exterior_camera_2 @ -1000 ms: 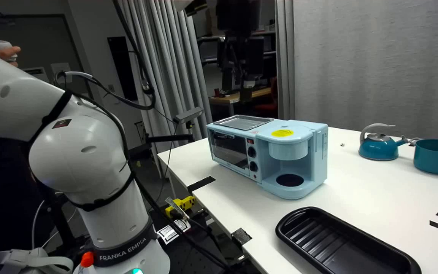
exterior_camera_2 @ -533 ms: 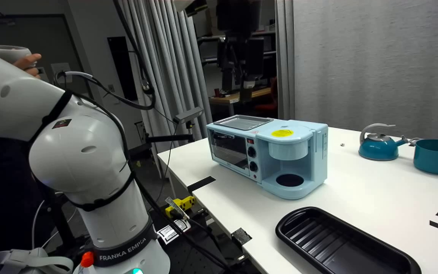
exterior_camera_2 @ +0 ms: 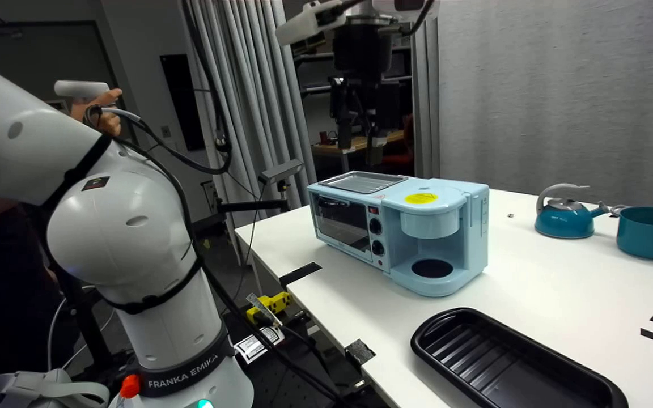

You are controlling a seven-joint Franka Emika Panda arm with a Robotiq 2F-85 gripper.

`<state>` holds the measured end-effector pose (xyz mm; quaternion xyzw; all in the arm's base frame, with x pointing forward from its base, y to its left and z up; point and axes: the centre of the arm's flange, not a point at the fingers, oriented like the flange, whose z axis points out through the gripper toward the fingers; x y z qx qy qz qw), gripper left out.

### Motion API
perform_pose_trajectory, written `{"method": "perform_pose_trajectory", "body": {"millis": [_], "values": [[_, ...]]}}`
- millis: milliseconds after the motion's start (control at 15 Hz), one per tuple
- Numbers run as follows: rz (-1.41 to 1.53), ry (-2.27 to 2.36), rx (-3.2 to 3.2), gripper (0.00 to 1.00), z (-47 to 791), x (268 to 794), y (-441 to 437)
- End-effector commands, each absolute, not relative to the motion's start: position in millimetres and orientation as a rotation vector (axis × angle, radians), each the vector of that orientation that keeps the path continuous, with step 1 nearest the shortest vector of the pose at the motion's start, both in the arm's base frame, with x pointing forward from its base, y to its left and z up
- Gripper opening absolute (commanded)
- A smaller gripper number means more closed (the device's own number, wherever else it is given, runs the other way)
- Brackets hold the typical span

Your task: Press the button on the top right side of the breakfast station

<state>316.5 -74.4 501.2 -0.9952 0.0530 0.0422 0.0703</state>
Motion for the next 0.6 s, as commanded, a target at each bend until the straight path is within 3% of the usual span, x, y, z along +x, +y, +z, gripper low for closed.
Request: {"method": "perform_pose_trajectory", "body": {"millis": [0, 533], "values": [[0.114, 0.073, -3.002, 1.0, 487, 347, -31], [0.113, -0.175, -3.088, 1.0, 456, 400, 41]]}}
